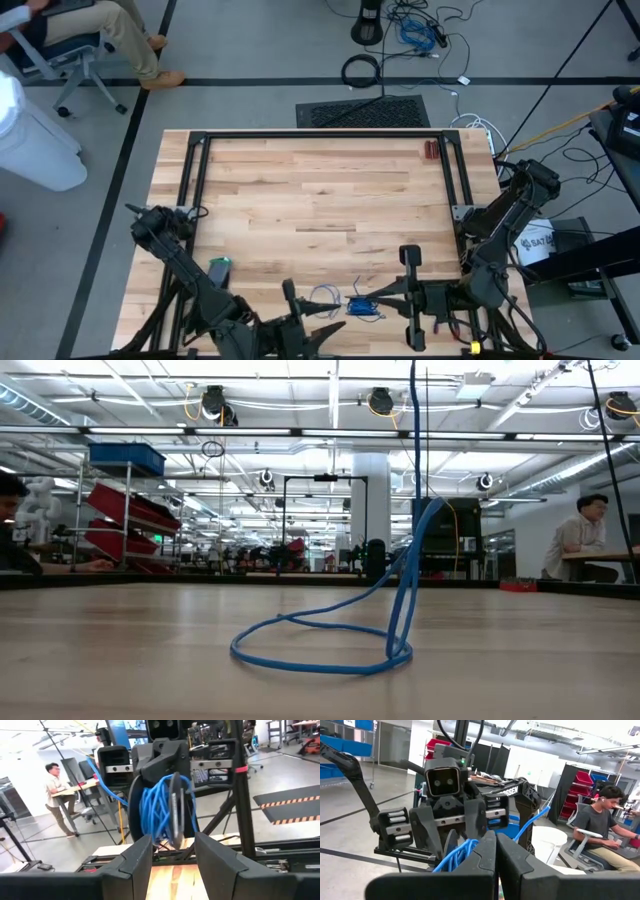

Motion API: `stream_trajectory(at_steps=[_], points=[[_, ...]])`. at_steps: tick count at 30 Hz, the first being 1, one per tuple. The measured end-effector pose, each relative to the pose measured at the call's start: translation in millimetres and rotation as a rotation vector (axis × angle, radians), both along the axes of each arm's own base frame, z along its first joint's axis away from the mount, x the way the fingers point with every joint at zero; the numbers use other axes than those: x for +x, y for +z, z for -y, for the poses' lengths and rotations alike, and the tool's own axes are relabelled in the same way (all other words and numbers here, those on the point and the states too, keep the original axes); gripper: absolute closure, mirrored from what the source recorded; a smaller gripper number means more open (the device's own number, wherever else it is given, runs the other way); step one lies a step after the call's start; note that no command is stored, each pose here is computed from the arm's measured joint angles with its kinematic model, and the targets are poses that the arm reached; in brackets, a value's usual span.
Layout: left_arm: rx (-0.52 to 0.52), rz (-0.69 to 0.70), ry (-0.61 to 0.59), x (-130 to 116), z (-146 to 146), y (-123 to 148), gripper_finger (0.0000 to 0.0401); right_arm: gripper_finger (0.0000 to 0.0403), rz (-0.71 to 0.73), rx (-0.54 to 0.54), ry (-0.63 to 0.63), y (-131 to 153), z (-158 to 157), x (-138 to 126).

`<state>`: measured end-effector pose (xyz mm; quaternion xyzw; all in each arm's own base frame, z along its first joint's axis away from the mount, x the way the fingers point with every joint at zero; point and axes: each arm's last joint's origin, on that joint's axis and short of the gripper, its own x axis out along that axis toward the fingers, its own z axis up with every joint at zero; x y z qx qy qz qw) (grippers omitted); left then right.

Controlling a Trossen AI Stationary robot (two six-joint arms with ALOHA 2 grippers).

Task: Coil cords
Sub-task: Coil the blue wire onto the spool

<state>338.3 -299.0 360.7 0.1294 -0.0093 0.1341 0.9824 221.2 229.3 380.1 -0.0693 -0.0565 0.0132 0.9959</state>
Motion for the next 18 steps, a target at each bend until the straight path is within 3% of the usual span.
stream_trajectory(at_steps=[13,18], points=[[-0.065,0.024,-0.043,20.2,-20.3,-0.2,0.0250,0.0403,0.003,0.007,0.018,0.2,-0.3,0.1],[-0.067,0.028,-0.055,19.6,-19.2,0.3,0.0314,0.0403,0.003,0.006,0.020,0.2,-0.4,0.1]])
